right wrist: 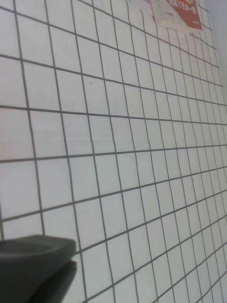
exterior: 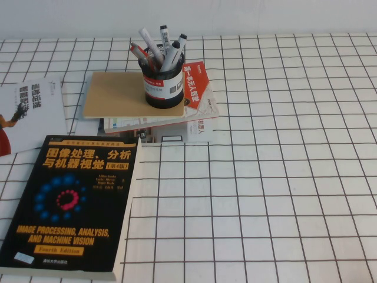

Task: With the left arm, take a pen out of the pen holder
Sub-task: 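Take a marker out of the pen holder and lay it on the table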

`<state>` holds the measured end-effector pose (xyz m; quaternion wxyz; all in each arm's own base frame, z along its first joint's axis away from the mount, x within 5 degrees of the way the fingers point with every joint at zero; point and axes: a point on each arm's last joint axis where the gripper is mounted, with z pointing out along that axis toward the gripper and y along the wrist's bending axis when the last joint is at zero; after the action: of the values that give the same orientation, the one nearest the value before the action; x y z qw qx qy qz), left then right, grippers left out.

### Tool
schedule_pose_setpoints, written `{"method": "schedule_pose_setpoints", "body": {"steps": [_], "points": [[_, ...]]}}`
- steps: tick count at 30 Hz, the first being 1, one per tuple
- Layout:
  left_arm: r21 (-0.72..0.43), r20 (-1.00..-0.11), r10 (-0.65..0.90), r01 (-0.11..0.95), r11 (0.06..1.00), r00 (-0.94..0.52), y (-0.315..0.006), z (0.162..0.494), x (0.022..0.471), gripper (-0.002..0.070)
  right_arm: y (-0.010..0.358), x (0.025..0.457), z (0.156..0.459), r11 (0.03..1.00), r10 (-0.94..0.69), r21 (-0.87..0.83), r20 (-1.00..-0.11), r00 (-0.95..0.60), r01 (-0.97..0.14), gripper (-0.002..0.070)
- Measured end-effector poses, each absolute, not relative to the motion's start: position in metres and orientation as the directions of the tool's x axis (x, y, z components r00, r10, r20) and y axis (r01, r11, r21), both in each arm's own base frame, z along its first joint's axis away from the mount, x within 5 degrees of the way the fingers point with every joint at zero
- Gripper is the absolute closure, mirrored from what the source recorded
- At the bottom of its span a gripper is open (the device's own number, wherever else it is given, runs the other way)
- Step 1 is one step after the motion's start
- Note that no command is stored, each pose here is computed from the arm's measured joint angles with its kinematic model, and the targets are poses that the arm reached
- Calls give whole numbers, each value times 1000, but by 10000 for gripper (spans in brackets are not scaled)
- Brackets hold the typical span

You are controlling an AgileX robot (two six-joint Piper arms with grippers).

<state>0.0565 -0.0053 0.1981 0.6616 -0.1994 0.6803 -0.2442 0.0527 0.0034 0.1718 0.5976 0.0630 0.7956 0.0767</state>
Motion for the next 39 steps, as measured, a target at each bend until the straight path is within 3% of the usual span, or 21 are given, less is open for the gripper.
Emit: {"method": "schedule_pose_setpoints", "body": {"steps": [9,16,20,25,31,36,39], "points": [[-716,-688,-721,83,693,86,1,209,56,680,3,53,172,980,192,197,-941,-278,8,693],[-725,-673,-731,97,682,112,2,215,55,680,3,53,172,980,192,197,-941,-278,8,693],[-583,-805,-591,109,805,57,-4,251,55,680,3,53,172,980,192,197,-941,-278,8,692],[-254,-967,-251,116,960,-46,-11,306,72,680,3,53,172,980,192,197,-941,-278,8,693],[-54,-990,-38,119,991,-133,-12,339,119,680,3,53,172,980,192,197,-941,-278,8,692],[-17,-980,6,111,994,-198,-14,338,166,680,3,53,172,980,192,197,-941,-278,8,693],[-2,-972,37,164,986,-232,-27,328,188,680,3,53,172,980,192,197,-941,-278,8,692]]}}
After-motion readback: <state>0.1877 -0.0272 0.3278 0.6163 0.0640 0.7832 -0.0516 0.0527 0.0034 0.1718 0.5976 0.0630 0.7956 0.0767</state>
